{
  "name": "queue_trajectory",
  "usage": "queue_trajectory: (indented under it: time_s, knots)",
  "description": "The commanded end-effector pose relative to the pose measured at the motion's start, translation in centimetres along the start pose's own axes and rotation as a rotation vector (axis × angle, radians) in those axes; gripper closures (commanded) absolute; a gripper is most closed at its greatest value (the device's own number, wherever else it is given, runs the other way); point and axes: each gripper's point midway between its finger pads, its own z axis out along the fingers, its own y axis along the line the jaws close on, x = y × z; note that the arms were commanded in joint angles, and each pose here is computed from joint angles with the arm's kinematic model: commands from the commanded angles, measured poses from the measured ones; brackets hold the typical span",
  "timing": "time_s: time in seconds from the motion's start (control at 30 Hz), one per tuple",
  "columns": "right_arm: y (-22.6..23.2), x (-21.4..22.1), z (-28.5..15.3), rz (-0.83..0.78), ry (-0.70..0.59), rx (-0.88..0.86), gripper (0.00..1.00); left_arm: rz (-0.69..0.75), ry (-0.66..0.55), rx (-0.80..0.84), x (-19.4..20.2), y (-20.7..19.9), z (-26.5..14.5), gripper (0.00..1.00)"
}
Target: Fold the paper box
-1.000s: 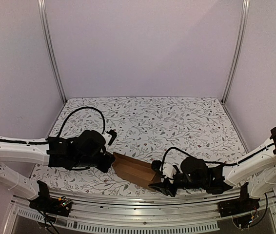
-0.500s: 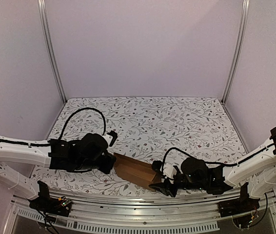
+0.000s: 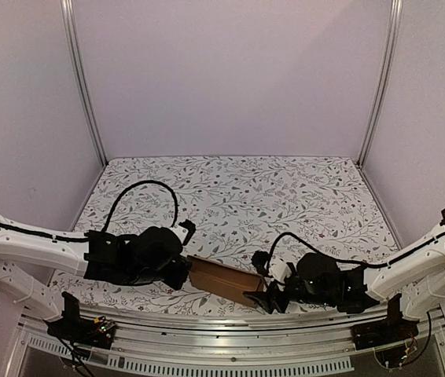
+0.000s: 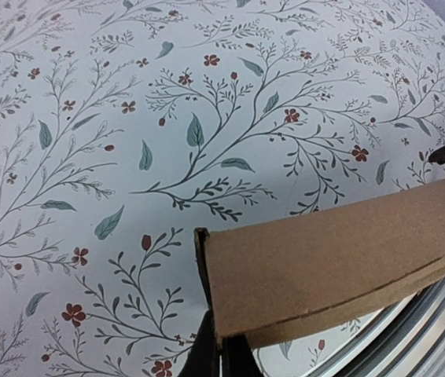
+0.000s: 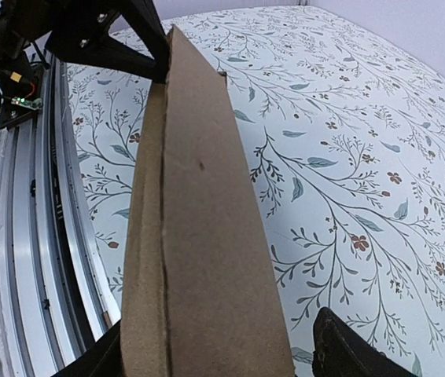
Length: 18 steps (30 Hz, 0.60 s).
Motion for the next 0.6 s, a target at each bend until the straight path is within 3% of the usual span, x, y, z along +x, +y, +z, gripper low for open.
queue_trajectory:
  time_s: [0.0, 0.07, 0.37, 0.57]
  knots:
    - [-0.6, -2.0, -1.0, 0.037, -0.069, 0.024, 0.22, 0.086, 0.212, -0.041, 5.7, 1.1, 0.4, 1.00]
    - [-0.4, -2.6, -1.4, 0.047, -0.081, 0.011, 0.02, 0.076, 0.207, -0.045, 5.5, 1.0, 0.4, 1.00]
    - [-0.3, -4.6, -4.0, 0.080, -0.090, -0.017, 0.01, -0.015, 0.198, -0.046, 4.6, 0.1, 0.8, 1.00]
    - [-3.0, -5.1, -6.7, 0.156, -0.037, 0.125, 0.01, -0.060, 0.208, -0.064, 4.4, -0.3, 1.0, 1.00]
